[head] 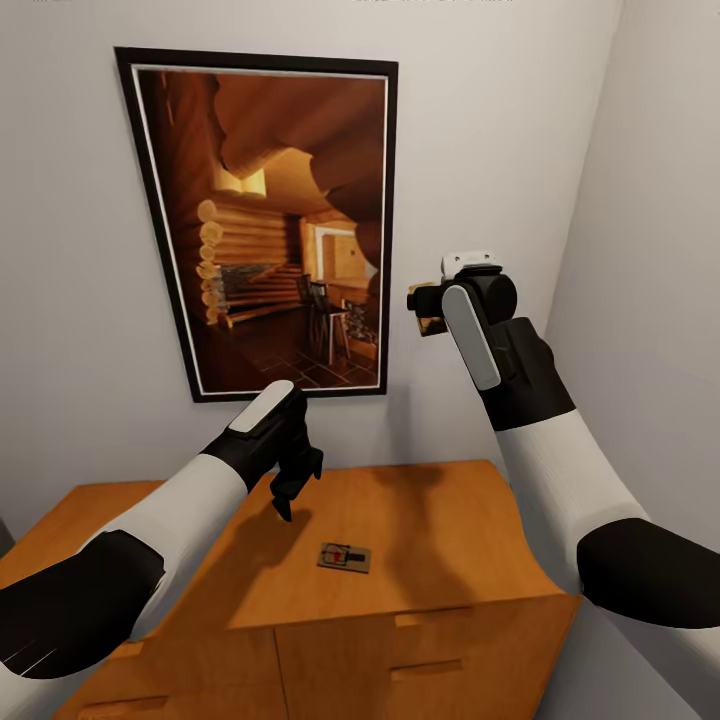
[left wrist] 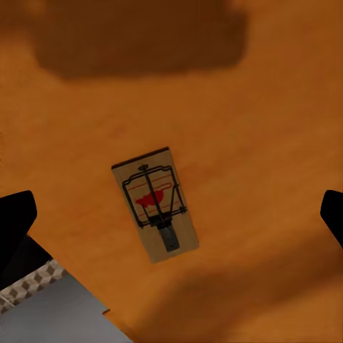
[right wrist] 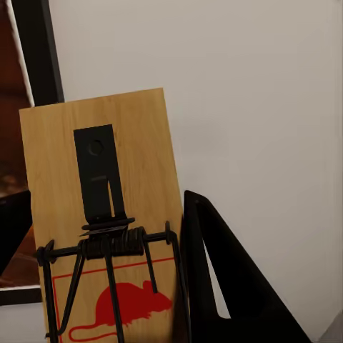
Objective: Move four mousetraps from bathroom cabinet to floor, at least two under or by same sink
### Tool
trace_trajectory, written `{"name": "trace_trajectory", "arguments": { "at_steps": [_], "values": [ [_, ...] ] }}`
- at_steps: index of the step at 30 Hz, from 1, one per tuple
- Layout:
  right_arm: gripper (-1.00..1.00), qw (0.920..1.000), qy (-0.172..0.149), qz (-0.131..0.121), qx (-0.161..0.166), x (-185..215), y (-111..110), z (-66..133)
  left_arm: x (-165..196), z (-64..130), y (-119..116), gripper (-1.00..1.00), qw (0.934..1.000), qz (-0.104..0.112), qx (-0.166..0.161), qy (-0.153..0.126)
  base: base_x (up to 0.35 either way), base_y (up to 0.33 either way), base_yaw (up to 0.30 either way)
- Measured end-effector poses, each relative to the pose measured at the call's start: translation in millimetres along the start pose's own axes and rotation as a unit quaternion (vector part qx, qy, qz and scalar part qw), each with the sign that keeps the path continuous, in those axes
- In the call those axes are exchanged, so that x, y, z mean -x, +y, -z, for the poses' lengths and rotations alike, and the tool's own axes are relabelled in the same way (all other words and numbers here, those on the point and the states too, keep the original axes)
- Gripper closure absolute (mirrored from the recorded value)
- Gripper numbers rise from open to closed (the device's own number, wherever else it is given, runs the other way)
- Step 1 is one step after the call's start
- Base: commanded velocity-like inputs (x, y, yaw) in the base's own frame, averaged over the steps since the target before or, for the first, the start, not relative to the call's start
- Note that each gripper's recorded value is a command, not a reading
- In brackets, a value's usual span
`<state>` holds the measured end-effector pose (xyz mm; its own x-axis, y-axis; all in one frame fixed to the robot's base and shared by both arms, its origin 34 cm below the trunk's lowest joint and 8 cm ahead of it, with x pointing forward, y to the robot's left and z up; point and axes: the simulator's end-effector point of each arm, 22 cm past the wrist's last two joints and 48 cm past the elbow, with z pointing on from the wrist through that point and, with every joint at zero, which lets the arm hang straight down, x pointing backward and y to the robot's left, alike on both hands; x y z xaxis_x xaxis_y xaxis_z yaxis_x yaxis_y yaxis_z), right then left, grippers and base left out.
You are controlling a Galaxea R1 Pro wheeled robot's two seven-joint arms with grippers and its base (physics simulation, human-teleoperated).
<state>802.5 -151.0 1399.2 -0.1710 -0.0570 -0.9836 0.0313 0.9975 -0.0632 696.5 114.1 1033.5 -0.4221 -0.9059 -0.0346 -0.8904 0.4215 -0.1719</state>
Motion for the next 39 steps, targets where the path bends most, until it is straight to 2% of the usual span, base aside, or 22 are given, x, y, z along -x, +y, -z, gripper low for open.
{"name": "trace_trajectory", "arguments": {
  "at_steps": [21, 39],
  "values": [
    [1.00, 1.0000, 0.000, 0.000, 0.000, 0.1, 0.4, 0.0, 0.0, 0.0, -0.3, -1.00, 1.0000, -0.001, 0.000, -0.001, -0.130, 0.002, 0.000],
    [1.00, 1.0000, 0.000, 0.000, 0.001, 0.1, 0.6, 0.3, 0.4, -2.2, -2.0, -1.00, 1.0000, -0.008, -0.005, -0.003, -0.015, 0.000, 0.000]
  ]
}}
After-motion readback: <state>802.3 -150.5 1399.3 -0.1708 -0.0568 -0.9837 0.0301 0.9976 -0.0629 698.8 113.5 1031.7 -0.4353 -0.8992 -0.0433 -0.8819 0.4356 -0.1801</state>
